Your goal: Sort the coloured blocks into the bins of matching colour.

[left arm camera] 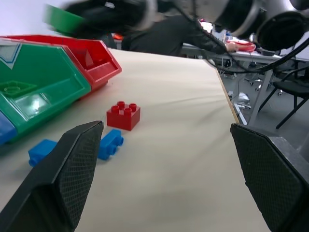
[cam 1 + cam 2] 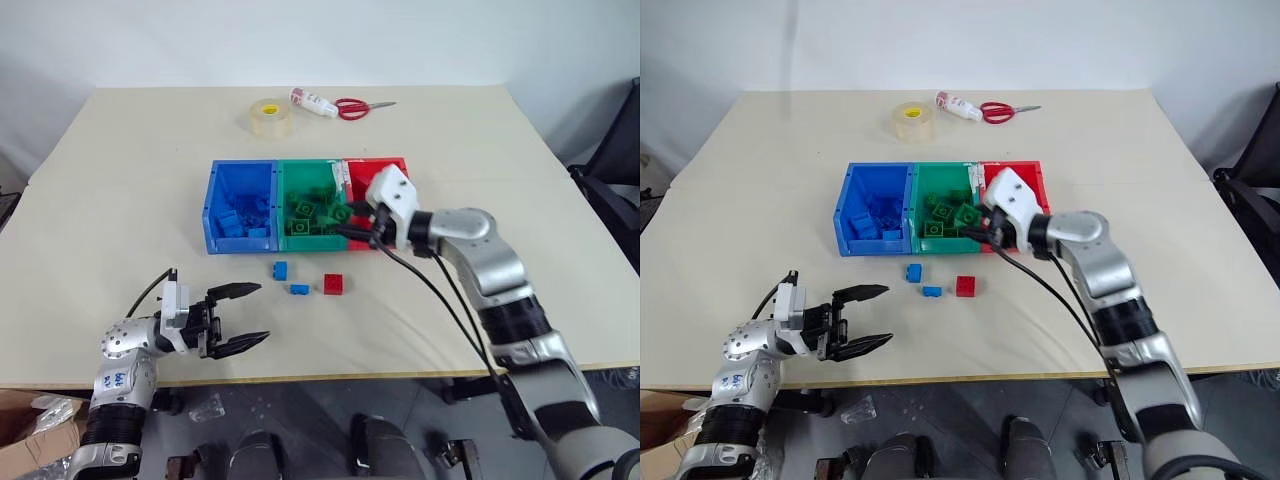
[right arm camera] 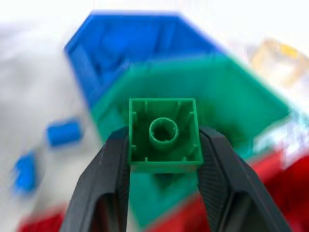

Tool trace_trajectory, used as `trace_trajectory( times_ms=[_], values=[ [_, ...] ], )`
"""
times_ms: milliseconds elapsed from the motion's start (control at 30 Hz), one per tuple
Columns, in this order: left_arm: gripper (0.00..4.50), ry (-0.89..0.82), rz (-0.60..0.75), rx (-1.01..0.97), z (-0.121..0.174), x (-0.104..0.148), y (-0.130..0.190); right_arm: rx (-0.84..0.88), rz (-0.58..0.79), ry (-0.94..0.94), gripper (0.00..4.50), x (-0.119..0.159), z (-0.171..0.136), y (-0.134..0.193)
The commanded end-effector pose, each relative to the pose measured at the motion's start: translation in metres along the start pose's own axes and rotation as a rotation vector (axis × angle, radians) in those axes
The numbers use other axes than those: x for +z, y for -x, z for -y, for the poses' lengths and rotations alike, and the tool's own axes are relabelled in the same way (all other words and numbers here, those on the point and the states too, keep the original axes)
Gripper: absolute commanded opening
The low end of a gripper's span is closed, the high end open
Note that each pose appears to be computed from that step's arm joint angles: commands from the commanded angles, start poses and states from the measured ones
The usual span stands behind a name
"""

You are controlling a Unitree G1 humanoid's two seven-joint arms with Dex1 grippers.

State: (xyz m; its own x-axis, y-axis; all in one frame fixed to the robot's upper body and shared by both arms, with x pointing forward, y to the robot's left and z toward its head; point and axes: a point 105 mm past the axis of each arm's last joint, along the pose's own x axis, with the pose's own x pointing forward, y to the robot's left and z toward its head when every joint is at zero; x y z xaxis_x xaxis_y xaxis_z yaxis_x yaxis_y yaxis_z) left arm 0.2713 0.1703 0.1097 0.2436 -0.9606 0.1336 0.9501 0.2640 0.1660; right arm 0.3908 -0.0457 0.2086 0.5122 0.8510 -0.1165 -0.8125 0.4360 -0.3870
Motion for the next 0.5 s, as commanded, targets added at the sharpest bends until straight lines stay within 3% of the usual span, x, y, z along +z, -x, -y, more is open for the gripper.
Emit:
trace_trajectory(
  times_ms=[33, 300, 500],
  values=[
    [4.50, -0.024, 0.007, -0.003, -0.001, 0.003, -0.001, -0.091, 0.022, 0.036, 1.82, 0.009, 0.020, -0.015],
    [4.50, -0.026, 0.007, -0.004, -0.002, 0.003, -0.001, -0.113, 0.050, 0.067, 4.47, 0.012, 0.024, -0.013],
    [4.50, -0.014, 0.010, -0.021, -0.004, 0.001, -0.004, -0.041, 0.030, 0.058, 4.47, -0.001, 0.004, 0.027]
  ],
)
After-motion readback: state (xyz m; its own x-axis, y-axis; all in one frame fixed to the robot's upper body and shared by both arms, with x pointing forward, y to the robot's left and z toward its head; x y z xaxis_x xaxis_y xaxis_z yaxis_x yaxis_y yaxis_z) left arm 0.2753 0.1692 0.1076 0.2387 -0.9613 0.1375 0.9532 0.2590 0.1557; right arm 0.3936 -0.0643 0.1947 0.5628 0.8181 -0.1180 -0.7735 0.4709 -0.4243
